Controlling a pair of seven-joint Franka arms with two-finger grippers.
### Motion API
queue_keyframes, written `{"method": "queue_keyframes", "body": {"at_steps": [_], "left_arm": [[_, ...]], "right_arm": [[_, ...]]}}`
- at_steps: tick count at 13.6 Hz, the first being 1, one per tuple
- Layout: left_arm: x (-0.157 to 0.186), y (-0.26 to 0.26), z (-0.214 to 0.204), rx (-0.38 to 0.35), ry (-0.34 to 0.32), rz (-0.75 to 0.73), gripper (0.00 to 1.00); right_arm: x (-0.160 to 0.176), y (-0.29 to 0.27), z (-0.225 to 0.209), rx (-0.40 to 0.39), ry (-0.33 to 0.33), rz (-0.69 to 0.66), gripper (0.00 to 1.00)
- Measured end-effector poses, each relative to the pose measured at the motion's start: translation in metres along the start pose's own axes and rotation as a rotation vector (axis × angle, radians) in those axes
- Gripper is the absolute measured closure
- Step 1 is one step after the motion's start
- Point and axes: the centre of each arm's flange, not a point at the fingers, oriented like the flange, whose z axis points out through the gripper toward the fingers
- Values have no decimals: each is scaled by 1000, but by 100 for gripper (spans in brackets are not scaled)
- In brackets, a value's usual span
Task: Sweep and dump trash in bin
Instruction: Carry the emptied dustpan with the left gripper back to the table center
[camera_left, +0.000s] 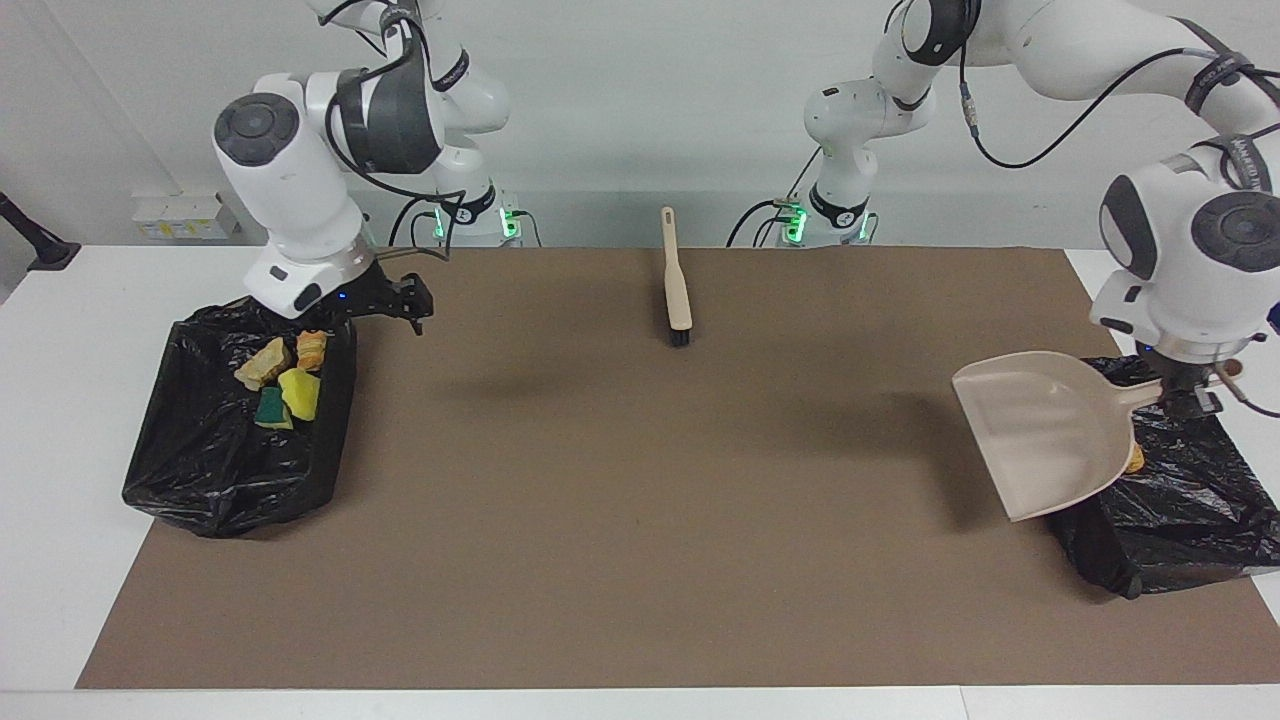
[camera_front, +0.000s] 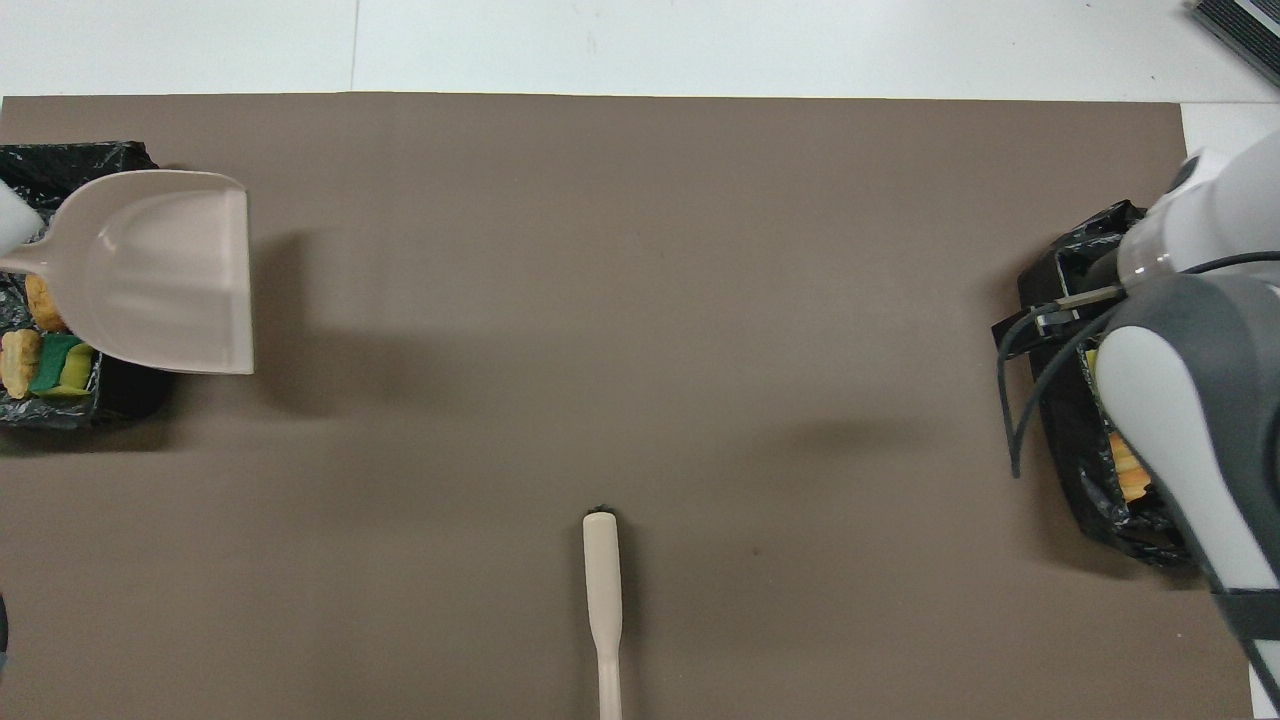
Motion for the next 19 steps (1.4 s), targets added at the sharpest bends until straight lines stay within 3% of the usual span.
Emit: {"method": "queue_keyframes", "body": {"at_steps": [2, 4, 12, 15, 19], "left_arm": [[60, 15, 4, -40, 40, -132, 69], [120, 36, 2, -71, 56, -272, 69], [320, 127, -72, -190, 211, -922, 69], [372, 152, -89, -283, 306, -1163, 69], [421, 179, -85, -343, 343, -1255, 69]], "right_arm": [[-14, 32, -28, -6, 43, 58, 0], [-31, 47, -51, -6, 38, 94, 0], [-85, 43, -121, 42, 24, 280, 0], [-95, 34, -136, 55, 51, 307, 0], [-78, 21, -119, 50, 15, 307, 0]]}}
